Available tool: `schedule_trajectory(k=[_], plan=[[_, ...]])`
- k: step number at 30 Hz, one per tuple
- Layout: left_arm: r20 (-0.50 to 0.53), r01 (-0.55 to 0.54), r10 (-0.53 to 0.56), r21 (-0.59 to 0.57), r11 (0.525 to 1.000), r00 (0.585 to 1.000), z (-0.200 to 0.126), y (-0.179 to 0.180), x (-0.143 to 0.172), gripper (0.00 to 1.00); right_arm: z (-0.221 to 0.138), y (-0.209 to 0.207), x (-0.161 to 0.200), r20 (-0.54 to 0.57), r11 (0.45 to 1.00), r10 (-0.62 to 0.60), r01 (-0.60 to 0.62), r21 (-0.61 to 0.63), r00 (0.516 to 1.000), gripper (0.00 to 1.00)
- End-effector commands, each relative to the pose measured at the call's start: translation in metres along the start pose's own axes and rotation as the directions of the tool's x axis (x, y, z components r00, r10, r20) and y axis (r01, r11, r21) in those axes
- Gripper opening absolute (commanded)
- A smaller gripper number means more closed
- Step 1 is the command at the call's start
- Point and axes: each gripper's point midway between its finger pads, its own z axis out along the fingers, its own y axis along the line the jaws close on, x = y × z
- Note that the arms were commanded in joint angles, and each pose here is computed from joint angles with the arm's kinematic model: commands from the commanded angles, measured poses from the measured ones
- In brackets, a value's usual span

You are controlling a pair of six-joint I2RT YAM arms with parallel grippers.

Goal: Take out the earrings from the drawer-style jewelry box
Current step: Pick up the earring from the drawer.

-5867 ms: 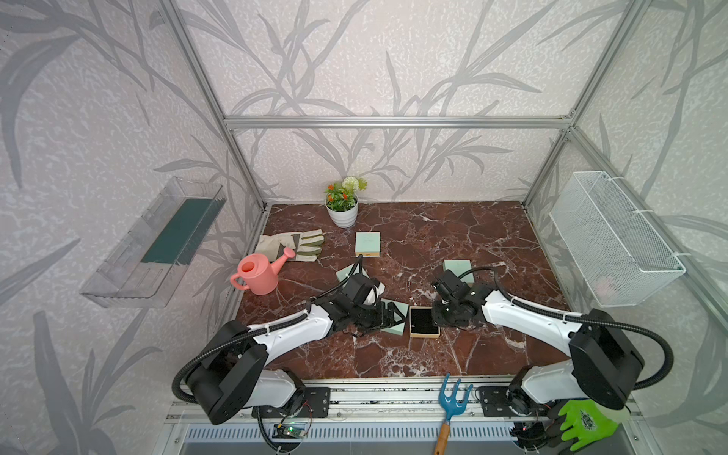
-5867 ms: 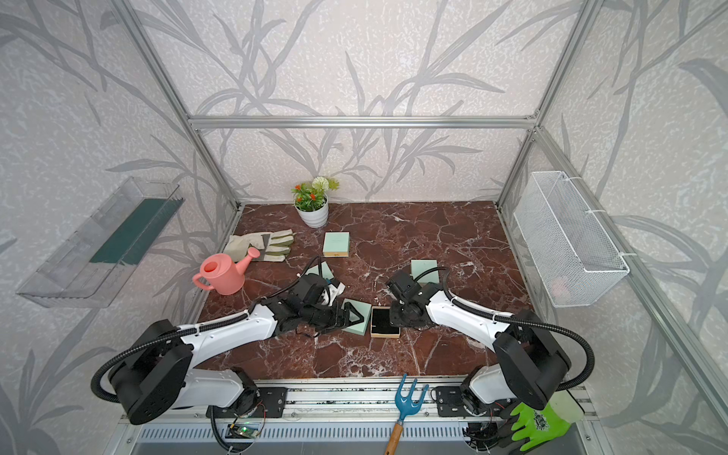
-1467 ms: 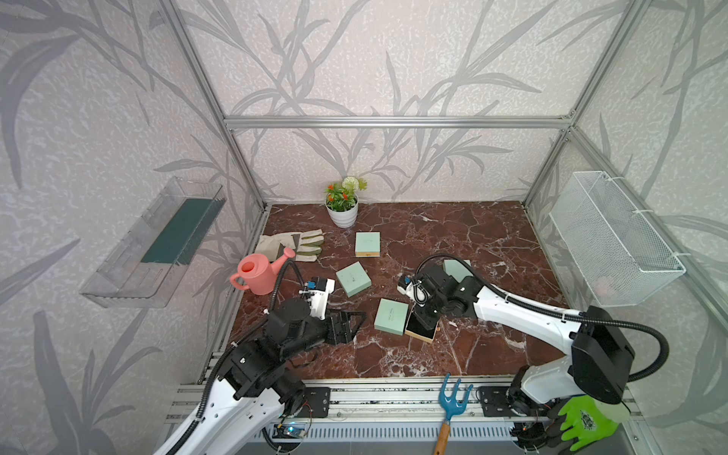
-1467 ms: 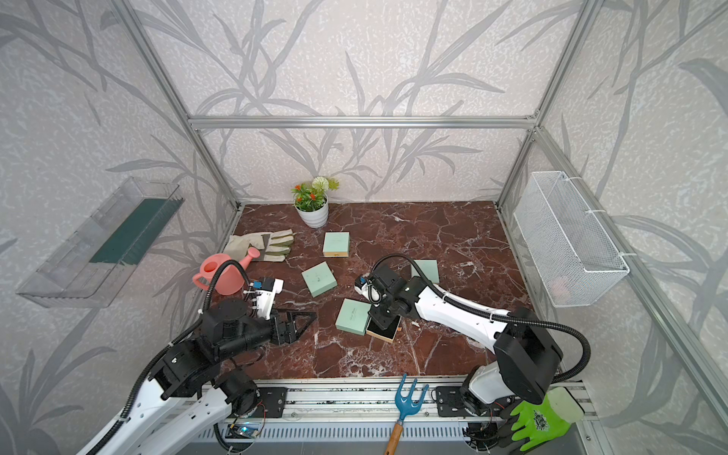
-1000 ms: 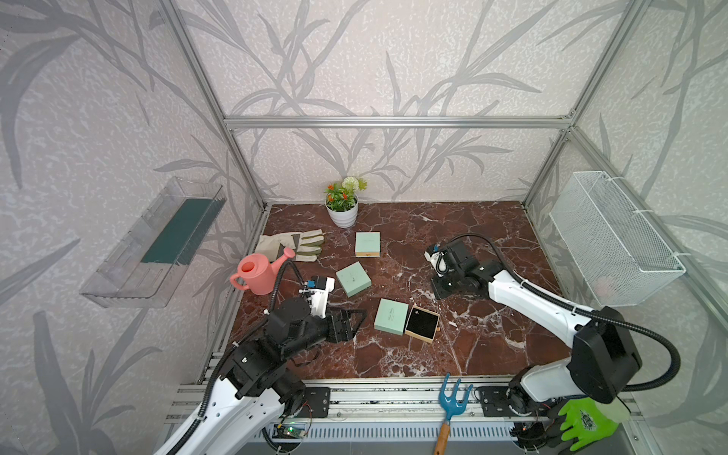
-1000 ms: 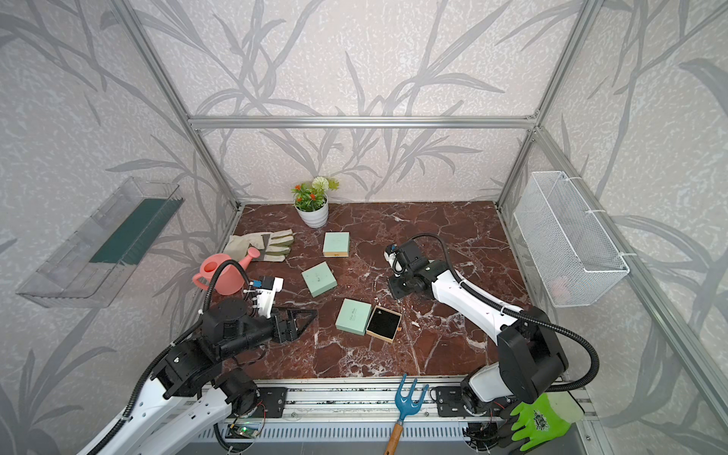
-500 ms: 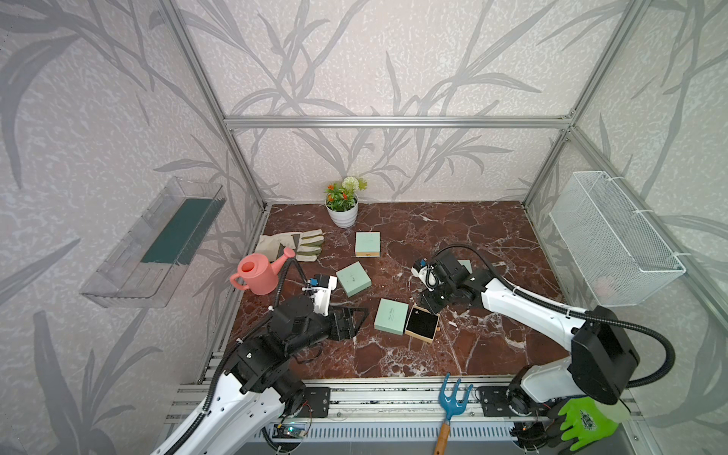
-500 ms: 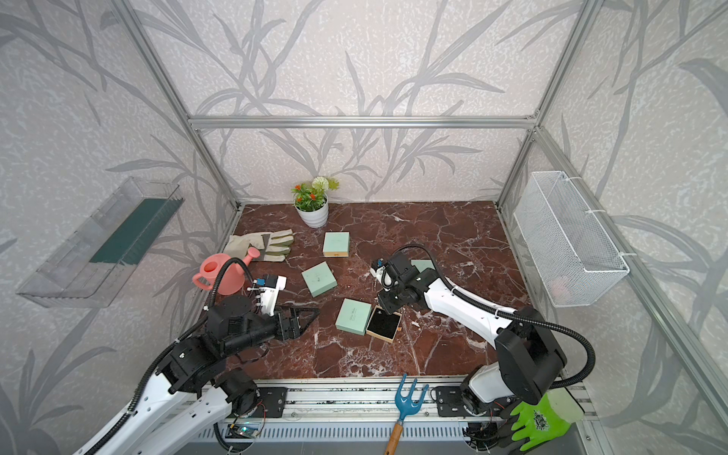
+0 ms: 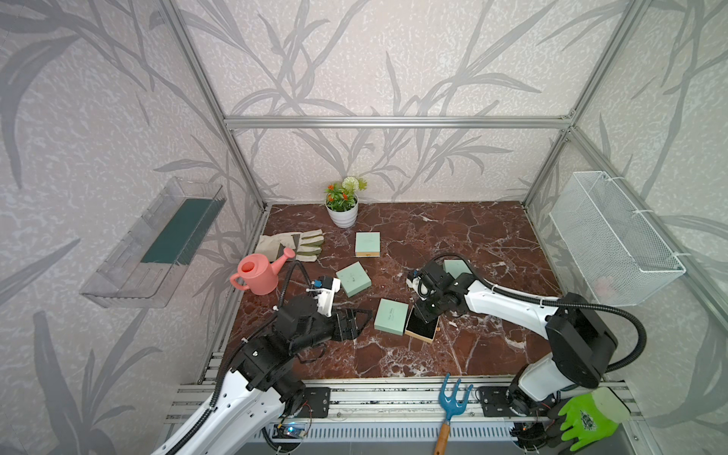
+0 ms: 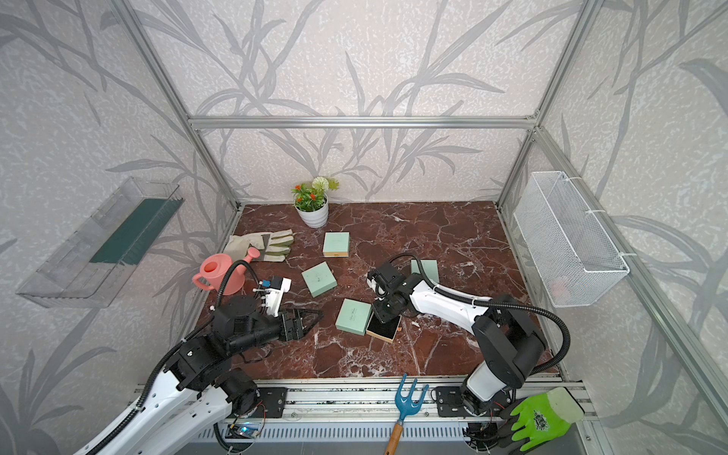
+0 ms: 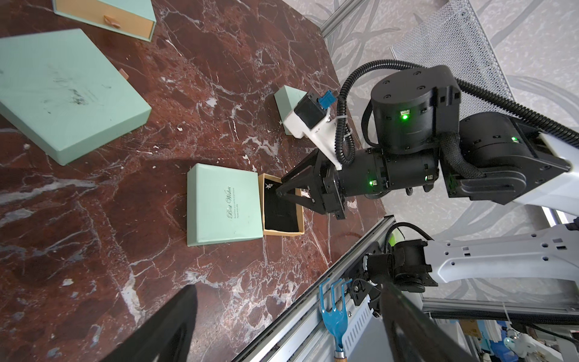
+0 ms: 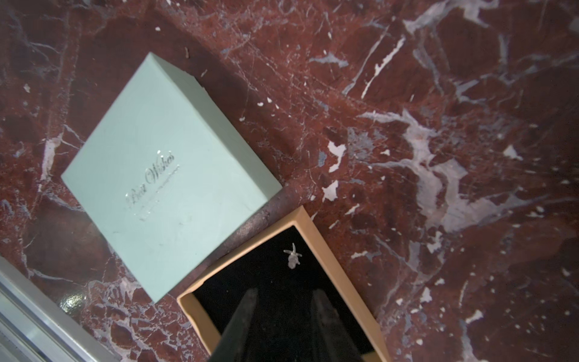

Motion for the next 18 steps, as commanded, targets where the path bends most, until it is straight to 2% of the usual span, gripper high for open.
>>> schedule_trajectory(k=[1,10,18], plan=[[-0.004,0.014,-0.014,0.029,0.999,1.000,0.004,-0.004,-0.001,0.92,0.002,-0.003,-0.005,0.005,0.999,0.034,-0.034,0.023,0.999,0.27],[0.004,0.011,-0.011,0.016,1.000,1.000,0.005,-0.001,-0.002,0.93,0.009,-0.003,-0.012,-0.002,0.998,0.050,-0.050,0.030,0.999,0.24],[0.014,0.012,-0.012,0.006,1.000,1.000,0.004,0.001,-0.002,0.93,0.016,-0.007,-0.016,0.011,0.995,0.089,-0.089,0.045,0.996,0.17]])
